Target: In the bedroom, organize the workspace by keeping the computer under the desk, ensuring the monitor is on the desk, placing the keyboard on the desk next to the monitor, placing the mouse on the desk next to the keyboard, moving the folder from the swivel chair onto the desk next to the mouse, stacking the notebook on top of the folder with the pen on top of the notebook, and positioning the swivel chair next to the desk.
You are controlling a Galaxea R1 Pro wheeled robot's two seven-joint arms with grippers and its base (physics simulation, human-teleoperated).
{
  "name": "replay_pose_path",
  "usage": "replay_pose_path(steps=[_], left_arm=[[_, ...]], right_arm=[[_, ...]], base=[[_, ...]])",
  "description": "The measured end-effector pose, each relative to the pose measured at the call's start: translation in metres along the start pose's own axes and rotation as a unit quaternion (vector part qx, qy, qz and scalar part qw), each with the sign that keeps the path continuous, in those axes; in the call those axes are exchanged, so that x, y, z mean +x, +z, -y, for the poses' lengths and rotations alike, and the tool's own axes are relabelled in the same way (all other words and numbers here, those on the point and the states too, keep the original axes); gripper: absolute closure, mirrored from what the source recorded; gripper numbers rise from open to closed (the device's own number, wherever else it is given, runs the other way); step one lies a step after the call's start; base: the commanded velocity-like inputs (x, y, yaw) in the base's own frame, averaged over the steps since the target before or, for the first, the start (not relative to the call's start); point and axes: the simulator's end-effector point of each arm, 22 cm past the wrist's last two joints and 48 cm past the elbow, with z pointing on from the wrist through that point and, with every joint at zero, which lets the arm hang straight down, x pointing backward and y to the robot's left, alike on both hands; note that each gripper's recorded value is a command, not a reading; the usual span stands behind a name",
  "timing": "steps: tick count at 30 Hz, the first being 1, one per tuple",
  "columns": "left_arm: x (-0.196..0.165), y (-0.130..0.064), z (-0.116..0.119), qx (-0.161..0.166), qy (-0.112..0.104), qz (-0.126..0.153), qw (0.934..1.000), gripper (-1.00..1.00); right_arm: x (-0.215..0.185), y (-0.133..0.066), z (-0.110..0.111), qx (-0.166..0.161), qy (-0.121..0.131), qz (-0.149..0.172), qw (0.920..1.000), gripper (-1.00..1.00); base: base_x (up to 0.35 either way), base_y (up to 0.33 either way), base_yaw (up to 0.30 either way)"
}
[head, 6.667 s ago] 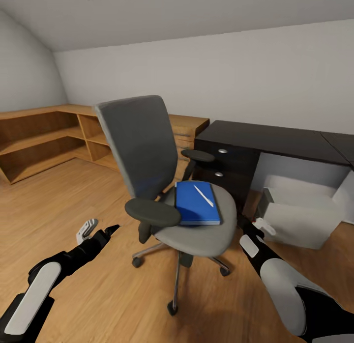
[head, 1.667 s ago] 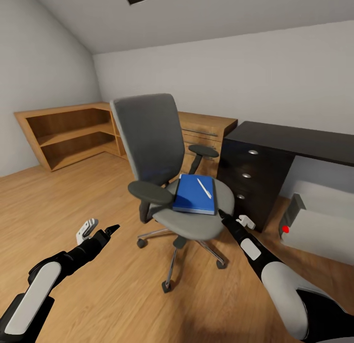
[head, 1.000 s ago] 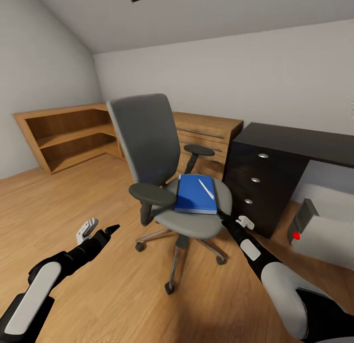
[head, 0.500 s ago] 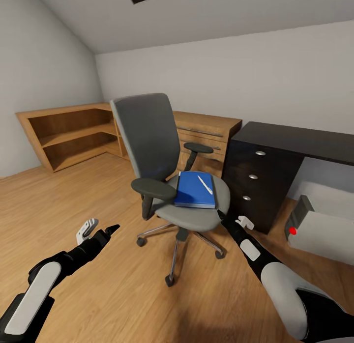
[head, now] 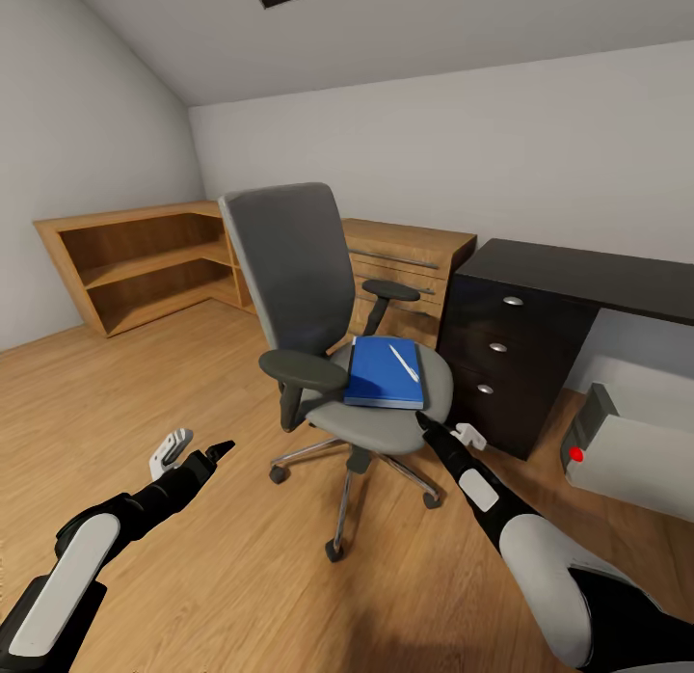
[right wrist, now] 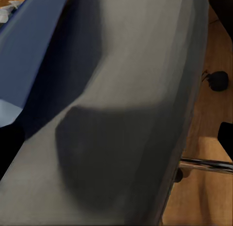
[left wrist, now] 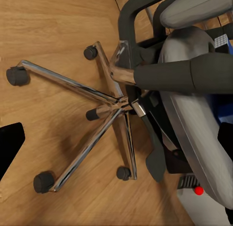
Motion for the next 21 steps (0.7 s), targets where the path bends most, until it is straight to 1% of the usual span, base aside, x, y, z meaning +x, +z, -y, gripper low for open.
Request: replay_pose_path(steps=[4,11,15,21], left_arm=[[0.0000,-0.0001,0.0001,0.000,0.000,0.000,1.0000,-1.00],[-0.0001,-0.0001,0.0000,0.000,0.000,0.000,1.0000,-1.00],[-0.0001,-0.0003,0.0003,0.000,0.000,0.000,1.0000,-1.00],[-0.0002,-0.0004,0.0004,0.000,0.000,0.000,1.0000,-1.00]], right_arm=[[-0.0028,0.0000,0.0007,0.001,0.005,0.004,1.0000,-1.00],[-0.0022,0.0000,0.0004,0.001,0.004,0.003,1.0000,-1.00],[-0.0010,-0.0001,-0.0017,-0.003,-0.003,0.000,1.0000,-1.00],[-0.0025,-0.0004,-0.0004,-0.001,0.001,0.002,1.0000,-1.00]], base=[[0.000,0.000,0.178],[0.004,0.000,0.167],[0.216,0.000,0.057],[0.319,0.090,0.005]])
